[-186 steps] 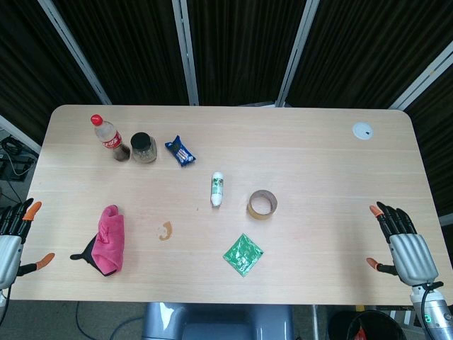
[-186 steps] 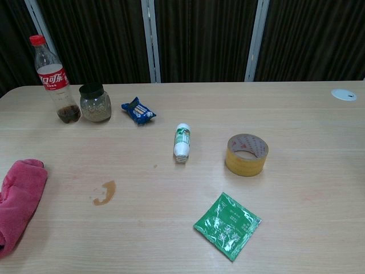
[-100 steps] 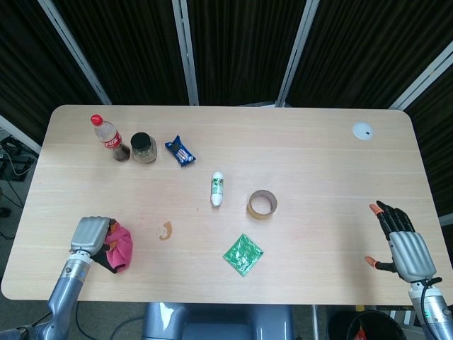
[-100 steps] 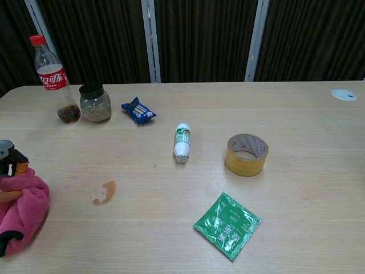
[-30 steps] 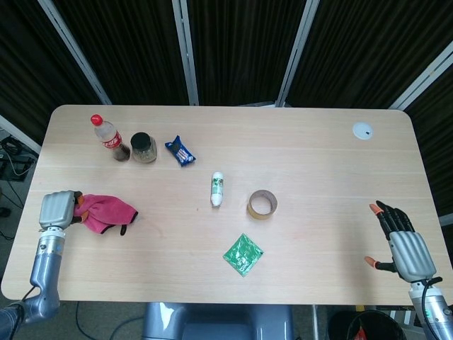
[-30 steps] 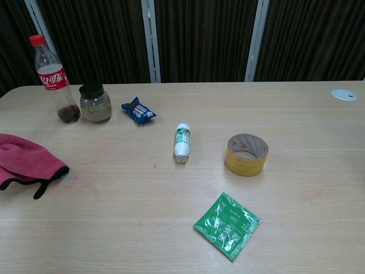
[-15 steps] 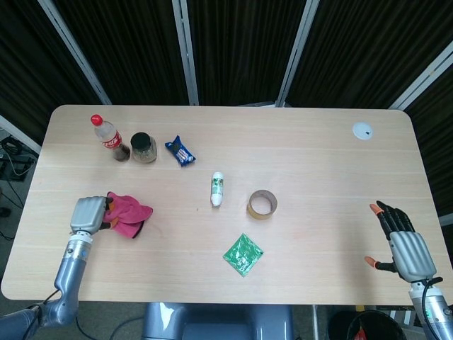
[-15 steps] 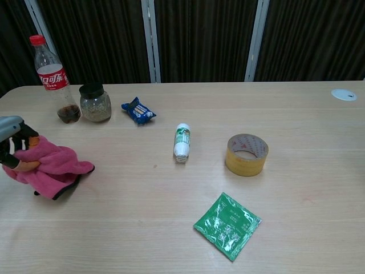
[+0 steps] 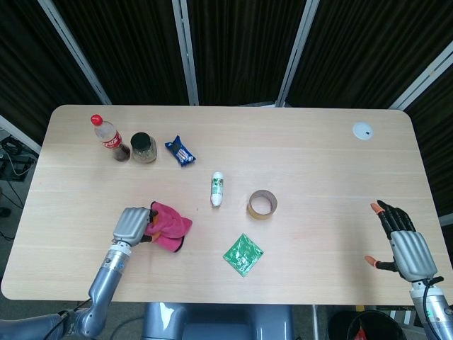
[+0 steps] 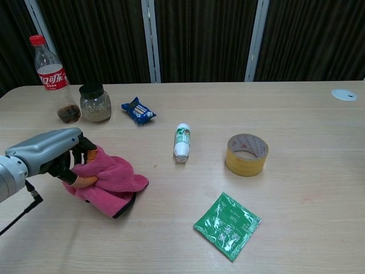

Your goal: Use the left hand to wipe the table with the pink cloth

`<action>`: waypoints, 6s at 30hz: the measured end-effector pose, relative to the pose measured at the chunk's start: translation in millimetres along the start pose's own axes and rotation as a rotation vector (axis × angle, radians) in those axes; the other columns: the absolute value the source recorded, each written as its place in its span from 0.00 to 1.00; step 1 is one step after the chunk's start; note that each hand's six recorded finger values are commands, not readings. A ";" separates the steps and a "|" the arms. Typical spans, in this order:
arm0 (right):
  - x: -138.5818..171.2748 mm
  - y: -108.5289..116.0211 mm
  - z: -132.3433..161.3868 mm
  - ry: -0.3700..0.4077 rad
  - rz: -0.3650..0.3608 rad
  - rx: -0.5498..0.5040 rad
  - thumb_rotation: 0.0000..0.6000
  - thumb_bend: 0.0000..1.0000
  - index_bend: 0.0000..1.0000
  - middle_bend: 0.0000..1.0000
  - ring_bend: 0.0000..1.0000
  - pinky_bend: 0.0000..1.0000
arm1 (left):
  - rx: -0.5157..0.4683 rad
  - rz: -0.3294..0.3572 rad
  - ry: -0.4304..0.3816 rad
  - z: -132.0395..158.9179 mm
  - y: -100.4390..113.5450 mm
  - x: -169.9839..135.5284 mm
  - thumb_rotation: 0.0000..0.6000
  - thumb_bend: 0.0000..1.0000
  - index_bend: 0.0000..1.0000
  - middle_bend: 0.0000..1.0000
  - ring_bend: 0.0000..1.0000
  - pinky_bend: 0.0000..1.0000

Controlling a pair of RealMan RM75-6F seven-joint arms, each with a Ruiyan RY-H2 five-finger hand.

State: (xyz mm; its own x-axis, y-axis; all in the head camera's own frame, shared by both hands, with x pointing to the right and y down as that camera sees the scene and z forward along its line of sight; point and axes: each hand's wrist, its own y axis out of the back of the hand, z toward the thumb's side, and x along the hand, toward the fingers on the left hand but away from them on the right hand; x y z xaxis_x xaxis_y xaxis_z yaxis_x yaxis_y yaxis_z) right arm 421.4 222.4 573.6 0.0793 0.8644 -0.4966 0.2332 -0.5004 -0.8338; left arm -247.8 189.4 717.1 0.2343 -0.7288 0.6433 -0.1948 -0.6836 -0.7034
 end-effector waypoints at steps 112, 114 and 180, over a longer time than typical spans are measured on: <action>2.4 1.9 -3.3 -0.034 -0.013 -0.017 1.00 0.02 0.00 0.00 0.00 0.00 | 0.067 0.115 0.166 -82.3 11.6 43.4 1.00 0.59 0.84 0.58 0.48 0.53; 2.4 2.0 -3.1 -0.035 -0.014 -0.016 1.00 0.02 0.00 0.00 0.00 0.00 | 0.066 0.124 0.194 -97.4 17.9 40.0 1.00 0.59 0.84 0.58 0.48 0.53; 3.5 1.6 -3.0 -0.037 -0.008 0.005 1.00 0.02 0.00 0.00 0.00 0.00 | 0.086 0.225 0.185 -131.6 123.5 -76.3 1.00 0.00 0.00 0.00 0.00 0.00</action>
State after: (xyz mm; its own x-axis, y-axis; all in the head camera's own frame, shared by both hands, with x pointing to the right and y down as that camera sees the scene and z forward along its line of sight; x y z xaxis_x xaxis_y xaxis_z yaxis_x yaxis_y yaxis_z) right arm 424.9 224.8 571.1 0.0413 0.8658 -0.4987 0.2293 -0.4941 -0.8387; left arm -415.1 155.3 620.9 0.0158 -0.8620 0.5067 -0.1391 -0.5037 -0.8526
